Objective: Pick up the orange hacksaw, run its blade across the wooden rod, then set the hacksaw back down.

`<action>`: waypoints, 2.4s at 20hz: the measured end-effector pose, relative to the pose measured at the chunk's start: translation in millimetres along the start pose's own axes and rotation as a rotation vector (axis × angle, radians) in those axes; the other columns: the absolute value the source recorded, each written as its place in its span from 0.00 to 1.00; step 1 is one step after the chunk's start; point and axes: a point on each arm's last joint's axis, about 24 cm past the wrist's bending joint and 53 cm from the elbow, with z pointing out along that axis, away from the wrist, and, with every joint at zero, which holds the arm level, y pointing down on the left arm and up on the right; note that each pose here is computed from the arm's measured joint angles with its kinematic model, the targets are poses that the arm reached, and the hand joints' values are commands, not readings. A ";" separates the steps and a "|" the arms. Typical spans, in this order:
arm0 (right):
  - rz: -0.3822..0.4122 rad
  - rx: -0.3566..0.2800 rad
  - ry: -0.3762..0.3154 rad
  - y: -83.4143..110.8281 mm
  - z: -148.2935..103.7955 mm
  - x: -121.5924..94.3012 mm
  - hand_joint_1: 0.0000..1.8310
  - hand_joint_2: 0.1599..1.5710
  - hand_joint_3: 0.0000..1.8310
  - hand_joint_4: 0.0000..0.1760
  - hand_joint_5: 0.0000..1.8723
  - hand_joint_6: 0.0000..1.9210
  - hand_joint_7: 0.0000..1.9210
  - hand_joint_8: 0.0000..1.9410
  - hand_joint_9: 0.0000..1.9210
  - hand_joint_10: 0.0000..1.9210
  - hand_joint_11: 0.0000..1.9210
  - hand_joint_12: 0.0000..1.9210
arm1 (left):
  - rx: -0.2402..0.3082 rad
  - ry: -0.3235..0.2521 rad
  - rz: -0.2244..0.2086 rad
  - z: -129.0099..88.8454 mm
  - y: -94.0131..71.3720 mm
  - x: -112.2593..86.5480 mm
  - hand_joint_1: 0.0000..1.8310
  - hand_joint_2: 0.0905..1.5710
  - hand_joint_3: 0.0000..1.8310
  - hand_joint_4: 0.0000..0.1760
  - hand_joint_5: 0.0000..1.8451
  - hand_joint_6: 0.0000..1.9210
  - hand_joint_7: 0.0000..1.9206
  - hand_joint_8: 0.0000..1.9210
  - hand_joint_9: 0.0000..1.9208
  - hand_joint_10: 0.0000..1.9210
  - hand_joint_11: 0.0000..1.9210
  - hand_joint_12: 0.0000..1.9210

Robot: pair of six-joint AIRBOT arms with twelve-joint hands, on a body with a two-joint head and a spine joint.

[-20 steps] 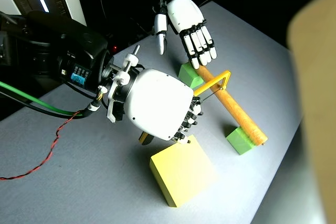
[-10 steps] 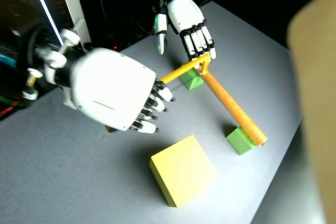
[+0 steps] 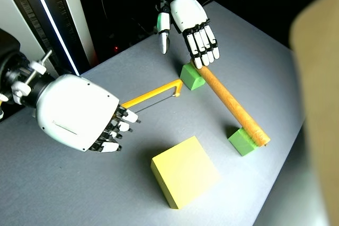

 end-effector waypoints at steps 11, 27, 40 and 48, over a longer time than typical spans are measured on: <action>0.022 0.029 0.036 -14.2 24.4 20.6 0.68 0.65 0.00 0.00 0.52 0.49 0.61 0.39 0.70 0.00 0.49 0.47 | 0.039 -0.036 -0.008 11.7 -18.9 -30.2 0.00 0.80 0.00 0.00 0.10 0.00 0.09 0.00 0.07 0.00 0.00 0.13; 0.005 0.073 -0.020 -44.4 23.7 10.5 0.50 0.43 0.00 0.00 0.00 0.00 0.00 0.00 0.00 0.00 0.00 0.00 | 0.206 0.021 0.064 37.9 -94.0 -78.2 0.00 0.80 0.00 0.00 0.10 0.00 0.09 0.00 0.07 0.00 0.00 0.14; -0.296 0.043 -0.076 -45.2 -50.3 -14.9 0.10 0.53 0.00 0.00 0.07 0.97 0.06 0.99 0.08 0.99 0.08 1.00 | 0.255 0.091 0.083 42.7 -119.8 -60.0 0.07 0.75 0.00 0.00 0.33 1.00 0.34 1.00 0.29 1.00 0.26 1.00; -0.243 0.018 -0.126 -40.1 -48.7 -26.3 0.55 0.84 0.00 0.44 0.79 1.00 0.85 1.00 0.86 1.00 0.83 1.00 | 0.277 0.122 0.072 45.5 -129.2 -42.5 0.66 0.86 0.00 1.00 0.79 1.00 0.81 1.00 0.82 1.00 0.79 1.00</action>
